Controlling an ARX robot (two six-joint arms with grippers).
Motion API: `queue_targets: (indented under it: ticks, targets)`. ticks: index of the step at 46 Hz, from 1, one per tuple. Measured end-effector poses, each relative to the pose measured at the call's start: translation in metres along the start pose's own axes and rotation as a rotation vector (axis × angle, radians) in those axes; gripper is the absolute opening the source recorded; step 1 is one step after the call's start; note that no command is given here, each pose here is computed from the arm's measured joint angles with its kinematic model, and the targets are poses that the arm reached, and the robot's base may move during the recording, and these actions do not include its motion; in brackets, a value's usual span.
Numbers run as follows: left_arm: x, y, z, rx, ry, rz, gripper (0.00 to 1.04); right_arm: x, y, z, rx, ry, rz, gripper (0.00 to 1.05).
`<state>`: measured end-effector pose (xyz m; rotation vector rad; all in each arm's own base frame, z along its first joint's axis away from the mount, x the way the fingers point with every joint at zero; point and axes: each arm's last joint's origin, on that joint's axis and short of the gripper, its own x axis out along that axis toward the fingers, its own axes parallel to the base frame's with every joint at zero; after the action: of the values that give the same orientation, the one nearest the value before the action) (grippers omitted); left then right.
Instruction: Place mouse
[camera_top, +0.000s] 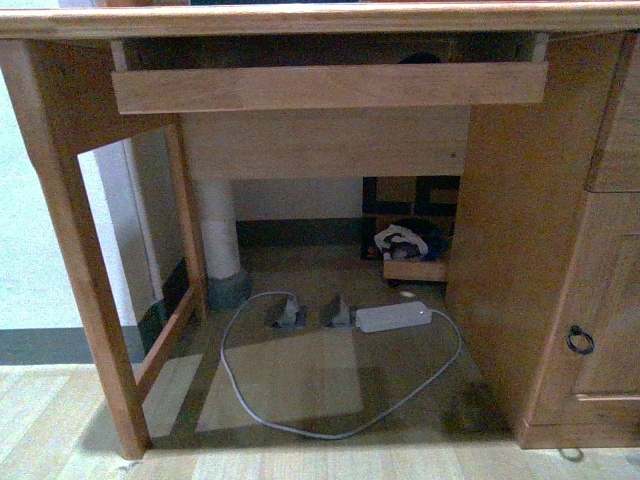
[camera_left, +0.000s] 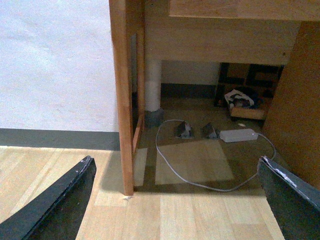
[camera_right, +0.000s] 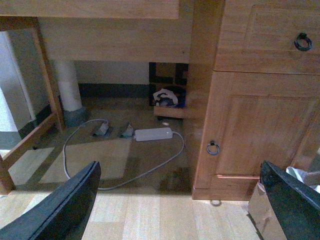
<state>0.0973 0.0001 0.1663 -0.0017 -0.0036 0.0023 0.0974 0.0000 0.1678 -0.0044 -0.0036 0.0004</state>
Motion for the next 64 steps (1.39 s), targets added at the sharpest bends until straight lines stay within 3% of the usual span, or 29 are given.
queue_targets:
  ticks: [64]
  targets:
    - [0.0000,-0.0001,0.0003,0.001,-0.003,-0.002,0.98,0.0000,0.0000,0.0003,0.000,-0.003,-0.001,0.98]
